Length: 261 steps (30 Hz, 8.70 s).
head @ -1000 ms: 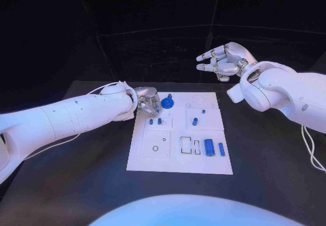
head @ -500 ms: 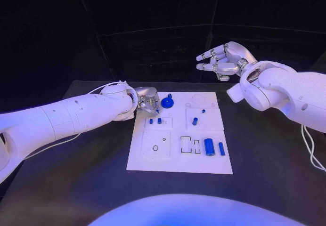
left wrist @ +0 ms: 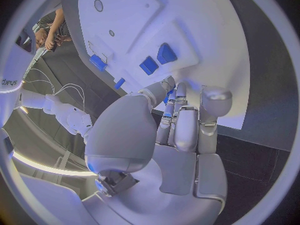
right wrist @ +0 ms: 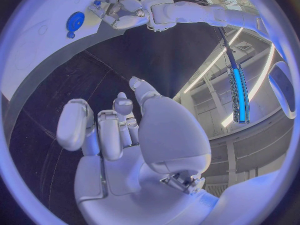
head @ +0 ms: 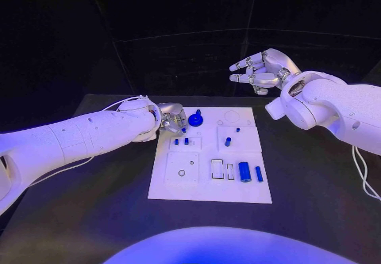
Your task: Assemble the parts on the task board
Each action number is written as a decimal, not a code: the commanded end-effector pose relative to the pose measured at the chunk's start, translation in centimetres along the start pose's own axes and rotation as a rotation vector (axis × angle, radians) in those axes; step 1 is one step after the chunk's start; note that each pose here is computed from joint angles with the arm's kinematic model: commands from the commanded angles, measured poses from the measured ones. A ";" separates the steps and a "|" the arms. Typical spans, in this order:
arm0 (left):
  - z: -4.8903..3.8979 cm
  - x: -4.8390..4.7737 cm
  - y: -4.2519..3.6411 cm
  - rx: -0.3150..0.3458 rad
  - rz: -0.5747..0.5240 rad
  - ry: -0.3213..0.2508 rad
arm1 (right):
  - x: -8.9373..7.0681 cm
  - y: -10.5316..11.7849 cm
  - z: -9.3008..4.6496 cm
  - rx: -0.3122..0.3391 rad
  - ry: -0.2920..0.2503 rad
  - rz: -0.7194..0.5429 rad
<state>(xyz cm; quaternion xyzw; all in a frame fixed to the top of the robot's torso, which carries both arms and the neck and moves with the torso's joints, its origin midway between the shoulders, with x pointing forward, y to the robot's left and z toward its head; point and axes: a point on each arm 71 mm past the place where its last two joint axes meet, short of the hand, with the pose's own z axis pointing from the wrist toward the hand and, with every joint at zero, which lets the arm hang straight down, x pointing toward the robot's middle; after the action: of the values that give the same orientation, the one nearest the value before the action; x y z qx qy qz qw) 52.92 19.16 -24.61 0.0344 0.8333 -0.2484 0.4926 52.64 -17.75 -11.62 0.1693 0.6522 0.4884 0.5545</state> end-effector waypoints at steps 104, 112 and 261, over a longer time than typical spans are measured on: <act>-6.48 -3.97 1.66 0.321 -1.206 -0.536 | 8.6 -8.5 -1.4 0.143 0.364 -0.905; -6.55 -4.03 2.03 0.311 -1.204 -0.541 | 8.6 -7.9 -1.4 0.104 0.297 -0.928; -5.09 -3.90 1.16 0.294 -1.224 -0.498 | 22.4 -1.6 -4.6 -0.201 0.465 -0.706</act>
<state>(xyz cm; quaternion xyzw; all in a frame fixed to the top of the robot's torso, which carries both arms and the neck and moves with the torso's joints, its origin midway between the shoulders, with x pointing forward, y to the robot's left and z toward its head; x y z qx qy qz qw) 51.14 23.28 -19.92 -0.4370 0.5219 -0.5891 0.4356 41.55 -3.43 -26.14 -0.2451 0.7357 0.3485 0.5265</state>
